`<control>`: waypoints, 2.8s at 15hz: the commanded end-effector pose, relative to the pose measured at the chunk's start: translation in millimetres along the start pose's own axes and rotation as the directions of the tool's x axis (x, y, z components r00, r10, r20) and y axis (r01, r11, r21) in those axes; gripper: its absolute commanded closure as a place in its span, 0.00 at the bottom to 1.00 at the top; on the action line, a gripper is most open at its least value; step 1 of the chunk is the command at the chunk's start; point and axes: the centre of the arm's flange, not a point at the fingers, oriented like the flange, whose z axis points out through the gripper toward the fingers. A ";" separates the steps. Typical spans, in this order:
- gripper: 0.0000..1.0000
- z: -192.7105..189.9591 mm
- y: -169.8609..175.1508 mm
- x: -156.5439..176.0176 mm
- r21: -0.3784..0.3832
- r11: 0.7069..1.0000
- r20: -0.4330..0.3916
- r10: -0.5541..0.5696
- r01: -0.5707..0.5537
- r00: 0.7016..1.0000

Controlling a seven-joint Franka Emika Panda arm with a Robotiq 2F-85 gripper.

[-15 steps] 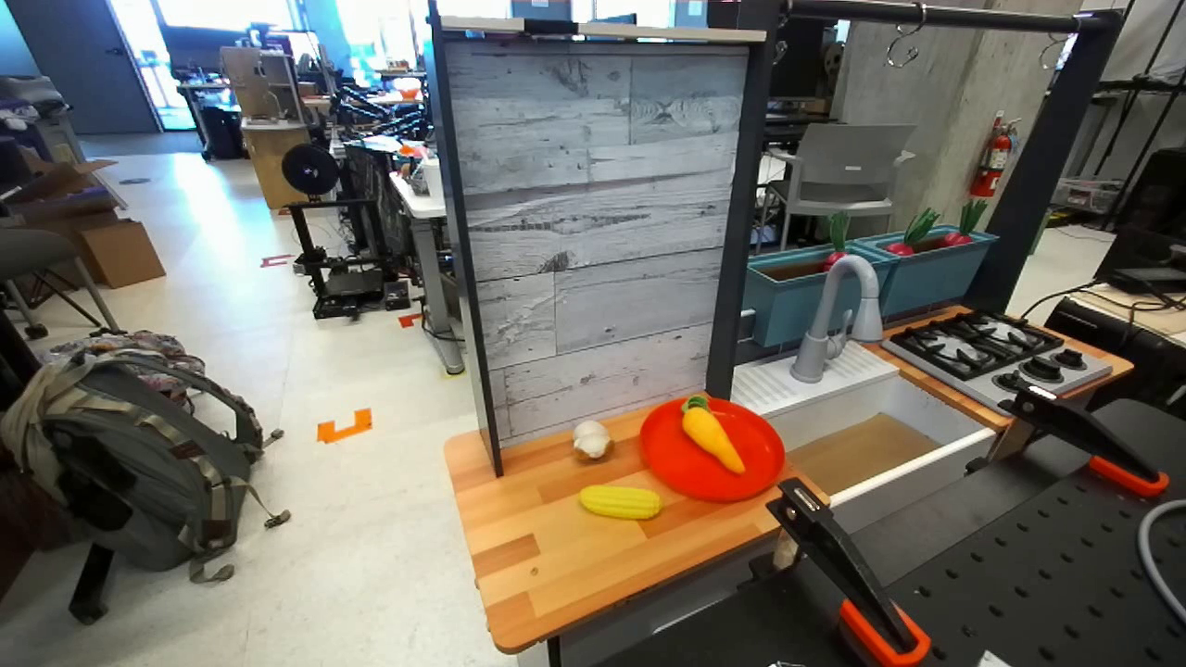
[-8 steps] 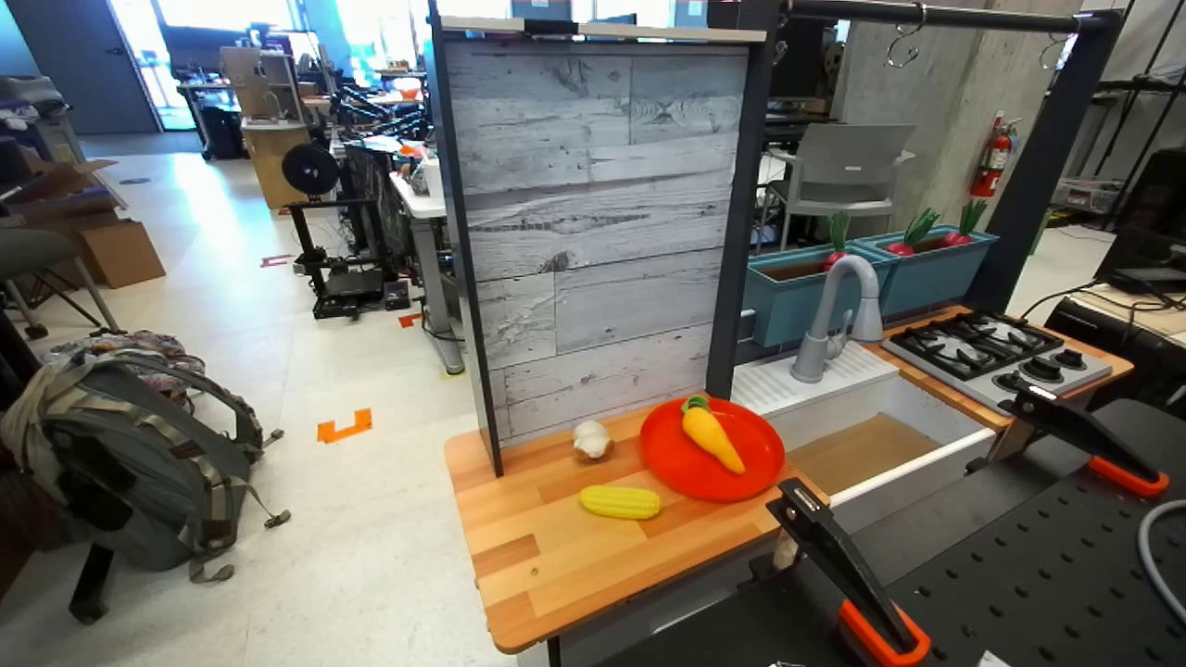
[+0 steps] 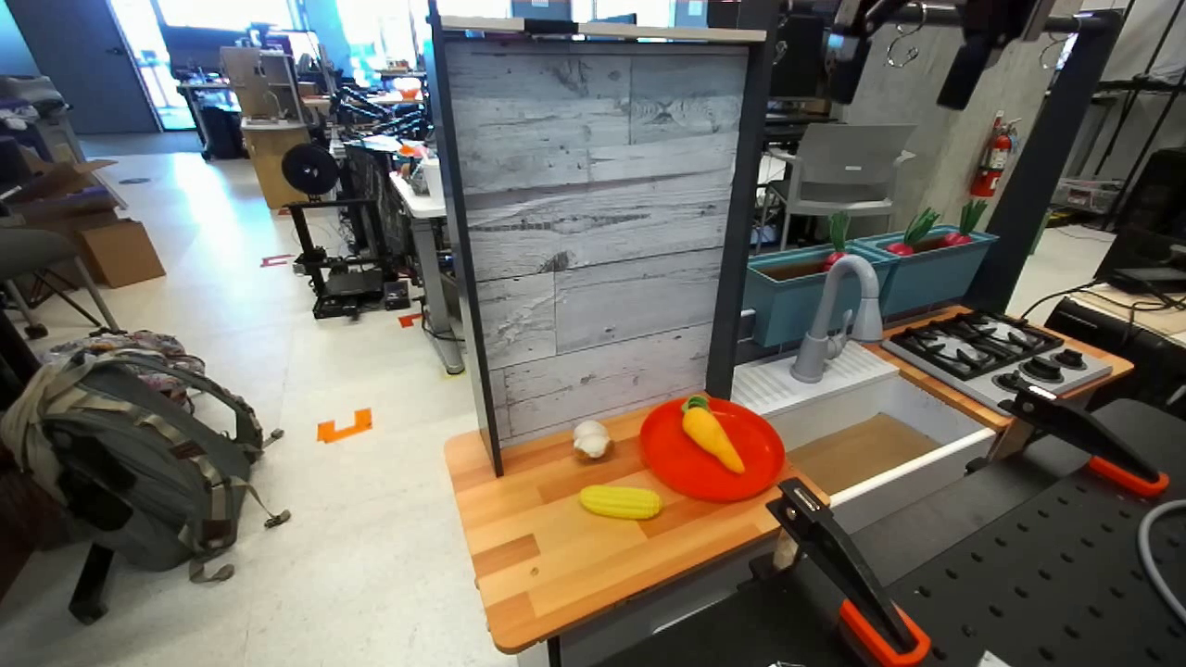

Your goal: Remove the carrot plushie from the orange plate

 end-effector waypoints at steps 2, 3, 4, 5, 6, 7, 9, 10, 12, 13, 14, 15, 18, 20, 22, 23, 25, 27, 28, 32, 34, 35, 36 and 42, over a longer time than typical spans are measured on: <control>0.00 64.9 2.8 45.5 0.043 0.999 0.088 0.005 -0.009 0.996; 0.00 78.5 4.5 50.9 0.047 0.999 0.110 0.005 -0.010 0.994; 0.00 94.2 5.9 57.5 0.057 0.998 0.139 0.003 -0.011 0.990; 0.00 108.7 6.9 63.2 0.069 0.997 0.158 0.007 -0.018 0.987; 0.00 123.9 7.4 69.1 0.078 0.997 0.172 0.014 -0.028 0.985; 0.00 136.6 7.3 73.7 0.089 0.995 0.184 0.023 -0.040 0.983; 0.00 163.5 6.8 83.1 0.105 0.992 0.206 0.040 -0.063 0.978; 0.00 177.3 6.9 87.1 0.115 0.990 0.221 0.048 -0.075 0.974; 0.00 208.9 6.2 93.7 0.119 0.987 0.239 0.078 -0.109 0.968; 0.00 223.9 6.3 95.3 0.110 0.987 0.244 0.090 -0.120 0.966; 0.00 237.3 6.7 96.5 0.101 0.987 0.243 0.096 -0.123 0.965; 0.00 251.2 6.9 96.9 0.088 0.989 0.231 0.097 -0.120 0.968; 0.00 294.4 6.1 98.4 0.048 0.991 0.221 0.108 -0.122 0.969; 0.00 320.4 6.3 98.5 0.023 0.991 0.230 0.120 -0.129 0.966; 0.00 343.1 5.7 98.1 0.002 0.992 0.259 0.125 -0.130 0.958; 0.00 352.8 5.1 97.7 -0.007 0.991 0.271 0.129 -0.132 0.954; 0.00 369.9 3.3 97.4 -0.021 0.991 0.273 0.136 -0.136 0.952; 0.00 383.6 0.1 97.9 -0.037 0.991 0.273 0.134 -0.129 0.953; 0.00 389.2 -1.8 98.2 -0.044 0.991 0.274 0.131 -0.124 0.953; 0.00 405.3 -11.2 96.4 -0.062 0.993 0.276 0.113 -0.099 0.955; 0.00 411.1 -14.8 94.8 -0.072 0.994 0.274 0.101 -0.085 0.956; 0.00 413.8 -15.8 94.6 -0.077 0.994 0.274 0.096 -0.078 0.957; 0.00 415.5 -16.8 95.1 -0.083 0.994 0.272 0.095 -0.075 0.958; 0.58 413.5 -15.6 98.0 -0.110 0.993 0.268 0.078 -0.050 0.960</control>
